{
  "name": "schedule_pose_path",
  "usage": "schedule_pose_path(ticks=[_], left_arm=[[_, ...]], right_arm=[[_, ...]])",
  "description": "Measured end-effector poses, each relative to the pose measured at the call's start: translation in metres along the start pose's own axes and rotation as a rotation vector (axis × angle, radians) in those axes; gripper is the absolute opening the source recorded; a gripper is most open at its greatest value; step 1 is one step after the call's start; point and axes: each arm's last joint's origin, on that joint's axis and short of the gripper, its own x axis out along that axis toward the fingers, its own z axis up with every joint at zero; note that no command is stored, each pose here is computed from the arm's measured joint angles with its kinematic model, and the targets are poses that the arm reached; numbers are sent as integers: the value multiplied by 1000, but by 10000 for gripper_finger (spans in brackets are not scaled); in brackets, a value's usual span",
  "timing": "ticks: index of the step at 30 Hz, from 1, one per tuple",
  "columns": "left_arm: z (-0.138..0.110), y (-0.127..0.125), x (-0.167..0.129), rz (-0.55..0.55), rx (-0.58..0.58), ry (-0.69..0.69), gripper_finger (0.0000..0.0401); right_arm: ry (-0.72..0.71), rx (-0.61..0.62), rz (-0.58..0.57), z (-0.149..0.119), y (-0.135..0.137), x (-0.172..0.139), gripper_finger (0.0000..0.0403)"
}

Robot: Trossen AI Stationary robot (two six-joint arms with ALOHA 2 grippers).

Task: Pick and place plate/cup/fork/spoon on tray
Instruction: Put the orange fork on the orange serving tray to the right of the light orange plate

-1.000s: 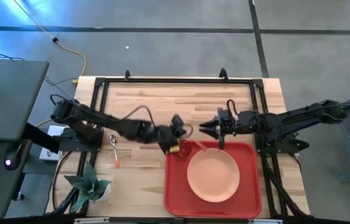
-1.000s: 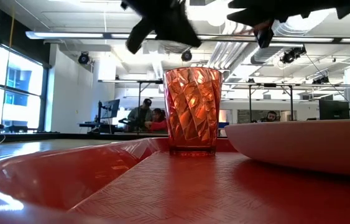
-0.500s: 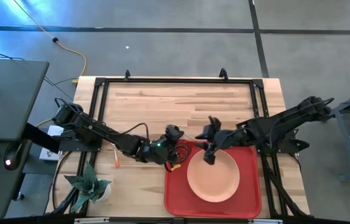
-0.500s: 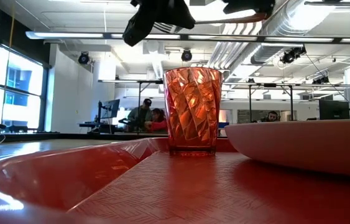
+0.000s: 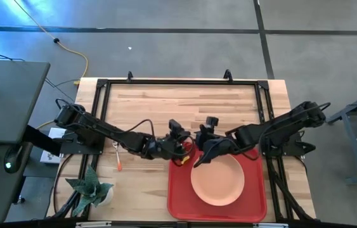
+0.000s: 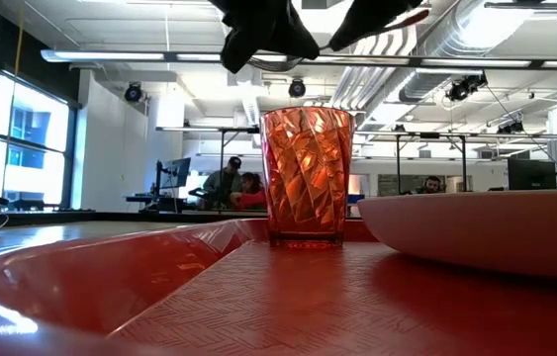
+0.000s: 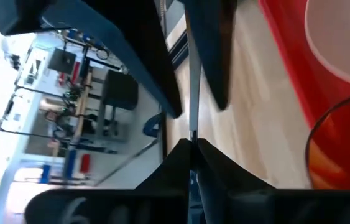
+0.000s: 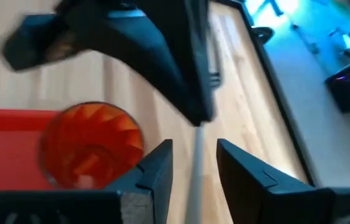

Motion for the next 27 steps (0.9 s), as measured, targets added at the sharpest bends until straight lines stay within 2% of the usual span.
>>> schedule_pose_path(ticks=[5, 9, 17, 20, 25, 27], left_arm=[[-1, 3, 4, -19, -98, -24, 7], [-4, 6, 9, -37, -158, -31, 7], [-8, 10, 14, -38, -174, -26, 7], [-9, 11, 16, -36, -173, -21, 10], [-9, 12, 15, -8, -202, 5, 31], [-13, 11, 15, -17, -239, 36, 42]], right_arm=[[52, -57, -60, -5, -8, 4, 93], [88, -68, -60, -8, -12, 6, 76], [100, -56, -46, -9, -12, 6, 10], [99, 2, -43, -9, -12, 7, 12], [117, 166, -55, -12, -11, 5, 5], [168, 188, -101, -20, -10, 1, 7]])
